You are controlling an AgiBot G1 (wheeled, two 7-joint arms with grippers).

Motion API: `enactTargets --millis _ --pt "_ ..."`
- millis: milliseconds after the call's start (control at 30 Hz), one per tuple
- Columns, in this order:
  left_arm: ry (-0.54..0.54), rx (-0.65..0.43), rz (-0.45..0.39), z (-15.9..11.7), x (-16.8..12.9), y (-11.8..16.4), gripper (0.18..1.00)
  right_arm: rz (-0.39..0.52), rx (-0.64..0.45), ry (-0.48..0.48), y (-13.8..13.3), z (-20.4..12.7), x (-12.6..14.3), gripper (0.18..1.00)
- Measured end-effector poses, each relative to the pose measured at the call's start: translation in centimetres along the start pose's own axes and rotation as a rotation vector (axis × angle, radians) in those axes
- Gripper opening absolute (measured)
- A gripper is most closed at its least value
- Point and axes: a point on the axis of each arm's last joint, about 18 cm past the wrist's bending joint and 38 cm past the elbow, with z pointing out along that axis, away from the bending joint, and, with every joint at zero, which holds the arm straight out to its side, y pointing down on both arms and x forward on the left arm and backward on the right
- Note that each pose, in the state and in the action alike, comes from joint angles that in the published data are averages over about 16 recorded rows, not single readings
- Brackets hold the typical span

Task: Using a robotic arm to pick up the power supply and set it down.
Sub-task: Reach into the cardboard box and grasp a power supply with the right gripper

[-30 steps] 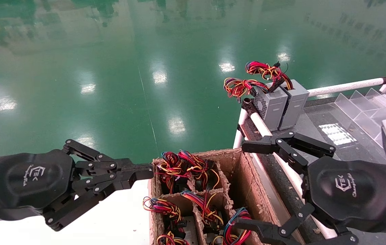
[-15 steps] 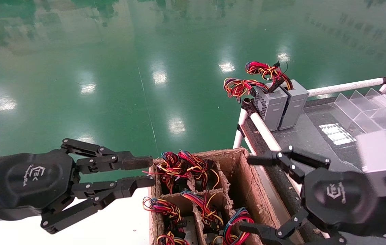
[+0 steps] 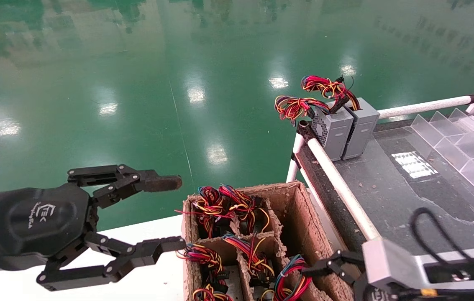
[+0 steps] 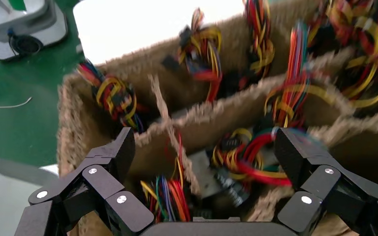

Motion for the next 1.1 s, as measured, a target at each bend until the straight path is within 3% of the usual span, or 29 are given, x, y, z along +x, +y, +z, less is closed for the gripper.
enactTargets --millis 500,700,1100 --pt "0.000 0.000 0.000 0.0 0.0 0.0 0.887 0.008 -0.170 -0.081 2.0 3.0 -0.2 1.000" --pt "0.000 0.000 0.000 0.0 0.0 0.0 0.954 0.004 -0.217 -0.099 2.5 3.5 -0.3 0.987" --pt "0.000 0.000 0.000 0.0 0.0 0.0 1.000 -0.012 -0.281 -0.116 2.8 3.6 -0.3 0.878"
